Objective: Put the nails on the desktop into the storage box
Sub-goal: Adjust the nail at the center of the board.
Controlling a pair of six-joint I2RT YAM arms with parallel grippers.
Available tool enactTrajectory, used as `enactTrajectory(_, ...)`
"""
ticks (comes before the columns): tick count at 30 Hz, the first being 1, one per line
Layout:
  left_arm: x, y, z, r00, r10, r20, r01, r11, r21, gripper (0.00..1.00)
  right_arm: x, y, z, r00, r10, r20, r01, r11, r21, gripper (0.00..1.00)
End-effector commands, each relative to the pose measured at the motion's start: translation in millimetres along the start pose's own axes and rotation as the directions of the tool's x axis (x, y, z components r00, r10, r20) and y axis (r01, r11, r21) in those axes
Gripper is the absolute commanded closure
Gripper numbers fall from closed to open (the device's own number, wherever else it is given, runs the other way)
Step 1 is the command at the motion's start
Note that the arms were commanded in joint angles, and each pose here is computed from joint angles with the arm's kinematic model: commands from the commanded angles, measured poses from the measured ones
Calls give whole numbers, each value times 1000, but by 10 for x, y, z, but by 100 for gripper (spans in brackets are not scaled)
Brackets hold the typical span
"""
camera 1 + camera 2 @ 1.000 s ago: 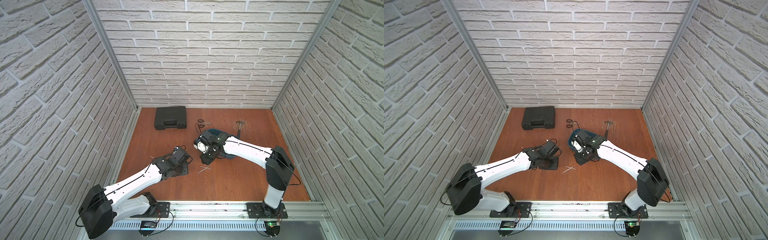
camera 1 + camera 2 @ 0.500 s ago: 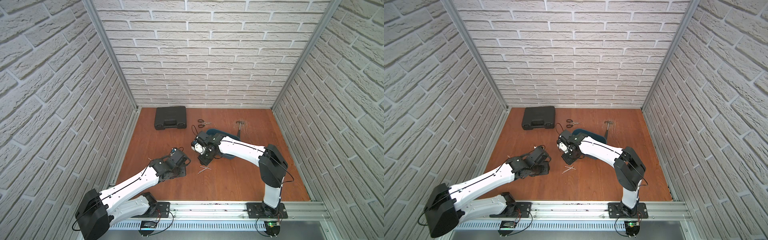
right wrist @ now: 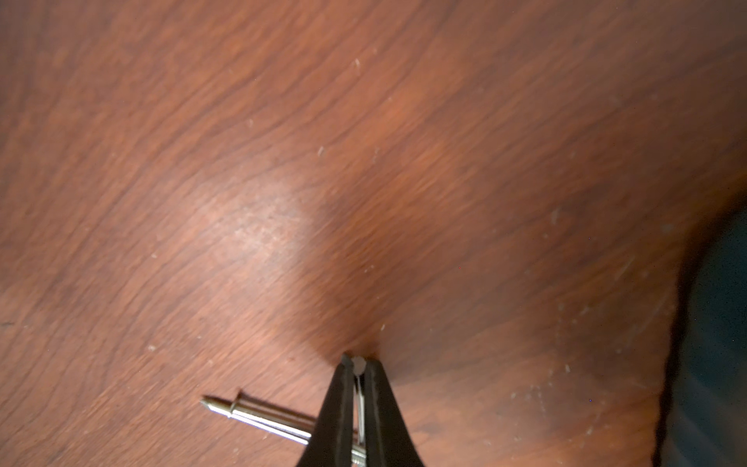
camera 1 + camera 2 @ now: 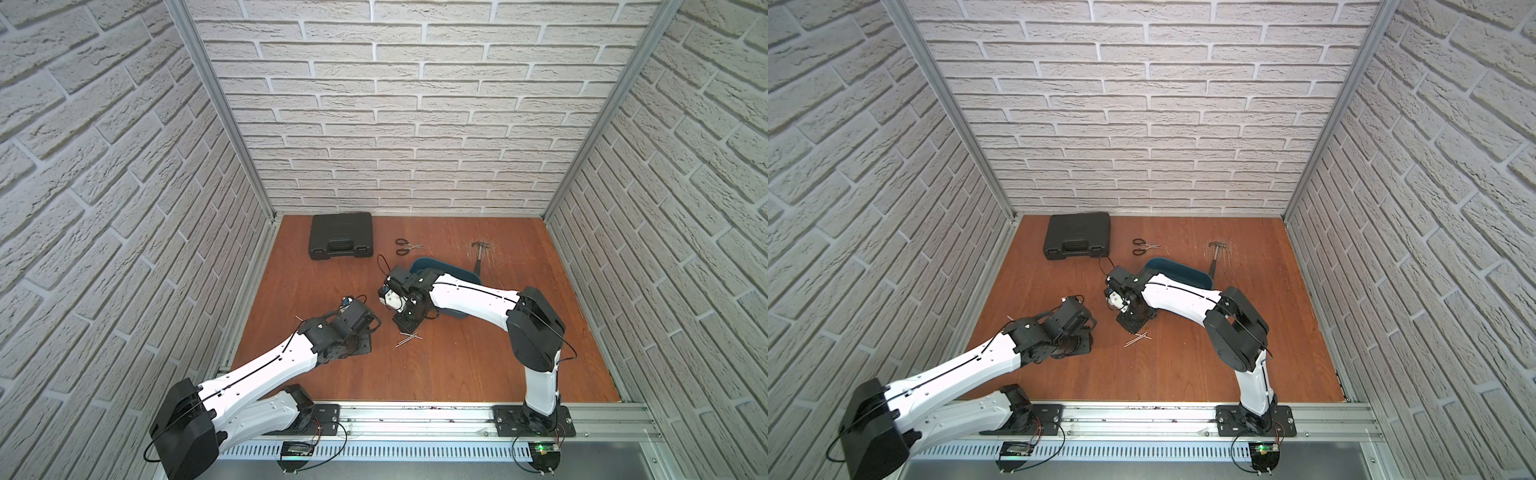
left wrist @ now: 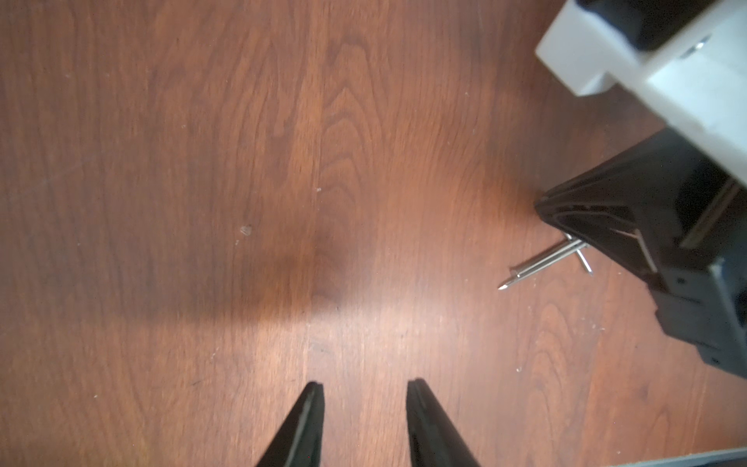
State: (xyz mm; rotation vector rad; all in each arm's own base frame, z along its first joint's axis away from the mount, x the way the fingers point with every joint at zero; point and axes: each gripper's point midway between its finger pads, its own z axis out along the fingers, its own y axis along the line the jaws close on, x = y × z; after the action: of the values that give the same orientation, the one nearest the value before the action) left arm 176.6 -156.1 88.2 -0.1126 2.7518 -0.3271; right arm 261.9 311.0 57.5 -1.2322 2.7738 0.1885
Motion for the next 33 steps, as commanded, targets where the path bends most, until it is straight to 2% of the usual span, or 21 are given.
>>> enactTrajectory(1, 33, 95, -8, 1000, -11, -1, 11, 1000, -25, 63, -24, 17, 67, 999, -35, -22, 35, 999, 18, 62)
enactTrajectory(17, 84, 179, -67, 999, -42, 13, 42, 999, -16, 62, -13, 16, 338, 997, -16, -76, 18, 1000, 18, 64)
enactTrajectory(33, 31, 119, -69, 999, -44, 19, 44, 999, -8, 62, 112, -67, 508, 995, 7, -104, -1, 998, 61, 75)
